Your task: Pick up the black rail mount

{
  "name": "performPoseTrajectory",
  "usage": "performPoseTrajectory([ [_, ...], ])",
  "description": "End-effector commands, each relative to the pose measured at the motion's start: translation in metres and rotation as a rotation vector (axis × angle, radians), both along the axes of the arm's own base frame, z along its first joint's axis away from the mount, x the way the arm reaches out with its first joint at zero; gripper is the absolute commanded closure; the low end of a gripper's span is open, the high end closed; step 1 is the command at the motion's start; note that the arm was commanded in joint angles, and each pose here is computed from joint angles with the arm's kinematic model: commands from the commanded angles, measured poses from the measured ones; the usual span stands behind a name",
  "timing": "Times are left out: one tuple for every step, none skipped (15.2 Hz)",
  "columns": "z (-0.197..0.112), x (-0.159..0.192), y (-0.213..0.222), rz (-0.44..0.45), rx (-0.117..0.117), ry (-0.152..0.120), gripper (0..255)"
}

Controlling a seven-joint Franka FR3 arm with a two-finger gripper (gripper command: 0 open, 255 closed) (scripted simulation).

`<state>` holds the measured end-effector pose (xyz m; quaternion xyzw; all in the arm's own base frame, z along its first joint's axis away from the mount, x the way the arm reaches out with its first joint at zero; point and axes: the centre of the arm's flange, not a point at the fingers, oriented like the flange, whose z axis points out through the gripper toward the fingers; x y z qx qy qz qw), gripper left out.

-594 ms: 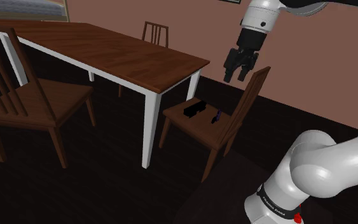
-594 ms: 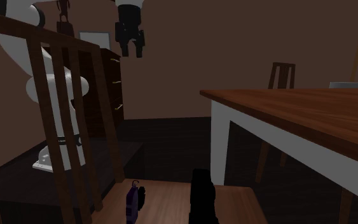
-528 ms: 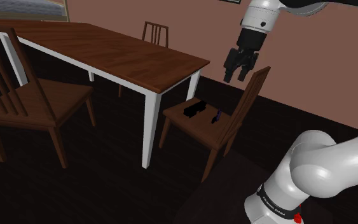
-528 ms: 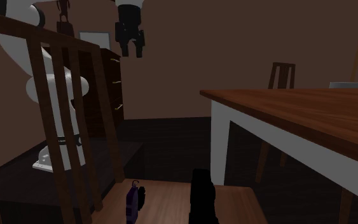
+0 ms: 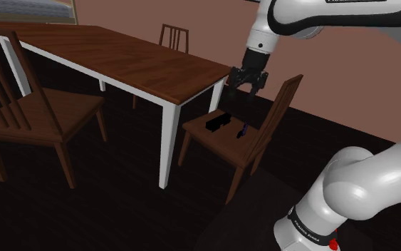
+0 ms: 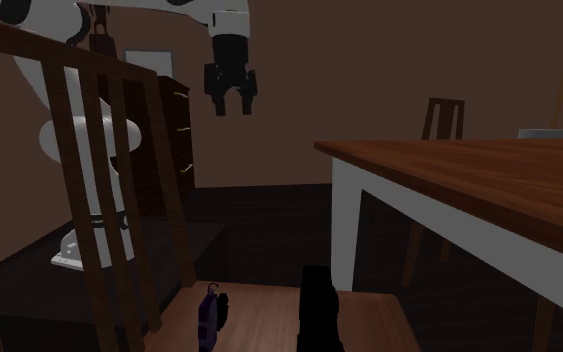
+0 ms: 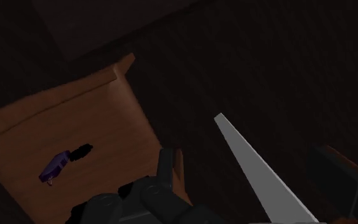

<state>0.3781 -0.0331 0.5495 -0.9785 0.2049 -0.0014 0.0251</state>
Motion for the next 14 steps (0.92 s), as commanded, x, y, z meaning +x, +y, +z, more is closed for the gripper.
performPoseTrajectory([
  [-0.016,0.021,-0.008,-0.07,-0.002,-0.003,0],
  [-0.024,0.03,-0.013,-0.103,-0.003,-0.003,0],
  [-0.033,0.038,-0.017,-0.136,-0.004,-0.004,0],
  [-0.041,0.047,-0.022,-0.169,-0.005,-0.004,0],
  [-0.049,0.055,-0.027,-0.203,-0.006,-0.004,0],
  [-0.058,0.063,-0.033,-0.236,-0.007,-0.005,0],
  [-0.066,0.072,-0.039,-0.269,-0.008,-0.005,0],
  [-0.074,0.079,-0.045,-0.302,-0.009,-0.006,0],
  [-0.082,0.087,-0.051,-0.336,-0.01,-0.006,0],
  [-0.091,0.094,-0.058,-0.369,-0.011,-0.006,0],
  [-0.099,0.102,-0.064,-0.402,-0.012,-0.007,0],
  [-0.107,0.109,-0.072,-0.436,-0.013,-0.007,0],
  [-0.115,0.115,-0.079,-0.469,-0.014,-0.008,0],
  [-0.124,0.122,-0.086,-0.502,-0.015,-0.008,0],
])
